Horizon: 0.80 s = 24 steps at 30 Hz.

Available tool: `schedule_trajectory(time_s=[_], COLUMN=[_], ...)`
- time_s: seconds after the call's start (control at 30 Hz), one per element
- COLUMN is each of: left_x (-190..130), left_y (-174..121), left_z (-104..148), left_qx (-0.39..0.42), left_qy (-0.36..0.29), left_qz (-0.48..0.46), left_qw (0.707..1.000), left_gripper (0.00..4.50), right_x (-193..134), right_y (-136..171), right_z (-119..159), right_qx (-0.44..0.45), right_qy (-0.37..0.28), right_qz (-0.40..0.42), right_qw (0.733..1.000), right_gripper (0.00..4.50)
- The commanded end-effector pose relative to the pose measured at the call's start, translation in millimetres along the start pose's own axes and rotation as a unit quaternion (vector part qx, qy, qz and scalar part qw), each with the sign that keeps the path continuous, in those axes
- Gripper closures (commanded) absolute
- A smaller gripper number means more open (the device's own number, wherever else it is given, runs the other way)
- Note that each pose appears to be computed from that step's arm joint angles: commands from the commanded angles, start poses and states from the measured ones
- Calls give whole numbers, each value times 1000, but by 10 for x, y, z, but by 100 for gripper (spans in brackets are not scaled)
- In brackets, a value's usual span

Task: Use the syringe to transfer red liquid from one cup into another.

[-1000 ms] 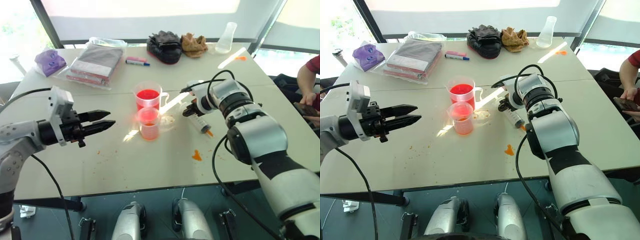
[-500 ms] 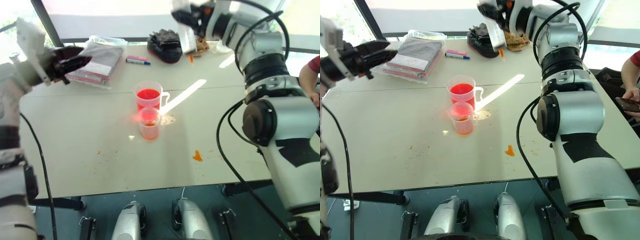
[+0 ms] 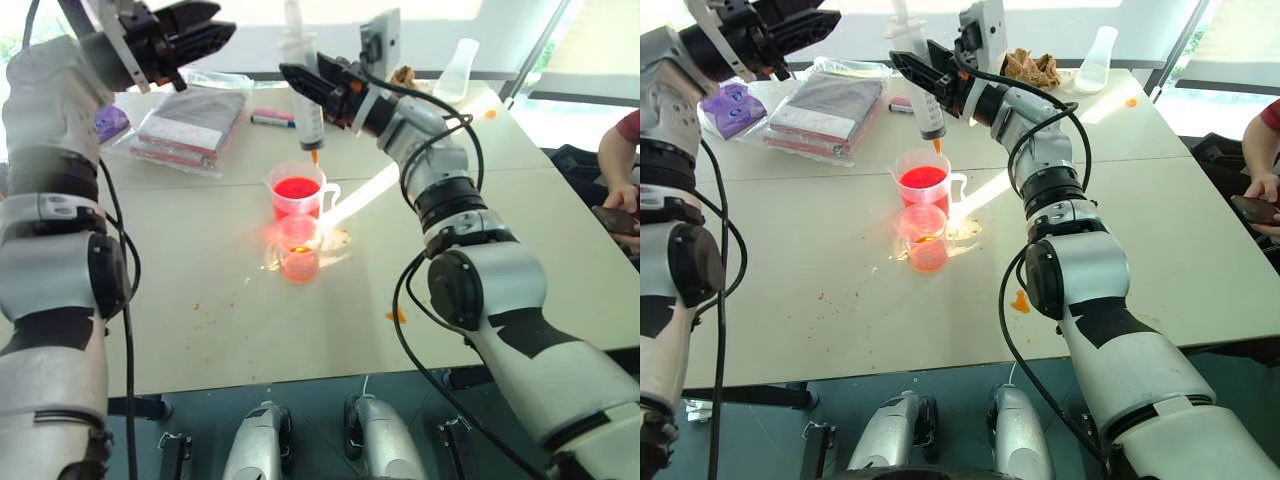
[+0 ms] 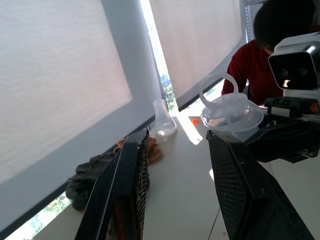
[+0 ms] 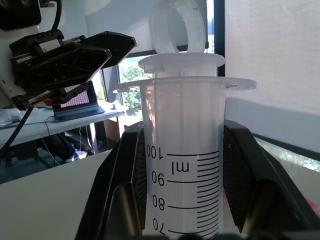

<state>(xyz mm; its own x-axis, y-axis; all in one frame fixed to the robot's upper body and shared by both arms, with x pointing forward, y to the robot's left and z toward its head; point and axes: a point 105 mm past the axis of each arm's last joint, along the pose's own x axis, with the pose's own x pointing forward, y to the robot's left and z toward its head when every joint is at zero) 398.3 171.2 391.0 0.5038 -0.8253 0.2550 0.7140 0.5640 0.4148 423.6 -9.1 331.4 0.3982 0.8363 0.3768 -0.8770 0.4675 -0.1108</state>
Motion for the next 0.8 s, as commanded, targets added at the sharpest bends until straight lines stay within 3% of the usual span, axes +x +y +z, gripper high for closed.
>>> schedule_trajectory(time_s=[0.03, 0.63, 0.8], left_x=[92, 333, 395], left_y=[-25, -164, -193], left_z=[235, 39, -135], left_qx=[31, 42, 59], left_qy=[-28, -8, 23], left_qz=[-15, -42, -34], left_qw=[999, 998, 997], left_gripper=[258, 258, 258], right_x=[77, 136, 143], right_y=[90, 270, 299], right_z=[184, -5, -90], right_qx=[-12, 11, 18], right_qy=[-36, -20, -17], right_qz=[17, 39, 37], right_qw=[999, 999, 999], right_gripper=[306, 306, 306])
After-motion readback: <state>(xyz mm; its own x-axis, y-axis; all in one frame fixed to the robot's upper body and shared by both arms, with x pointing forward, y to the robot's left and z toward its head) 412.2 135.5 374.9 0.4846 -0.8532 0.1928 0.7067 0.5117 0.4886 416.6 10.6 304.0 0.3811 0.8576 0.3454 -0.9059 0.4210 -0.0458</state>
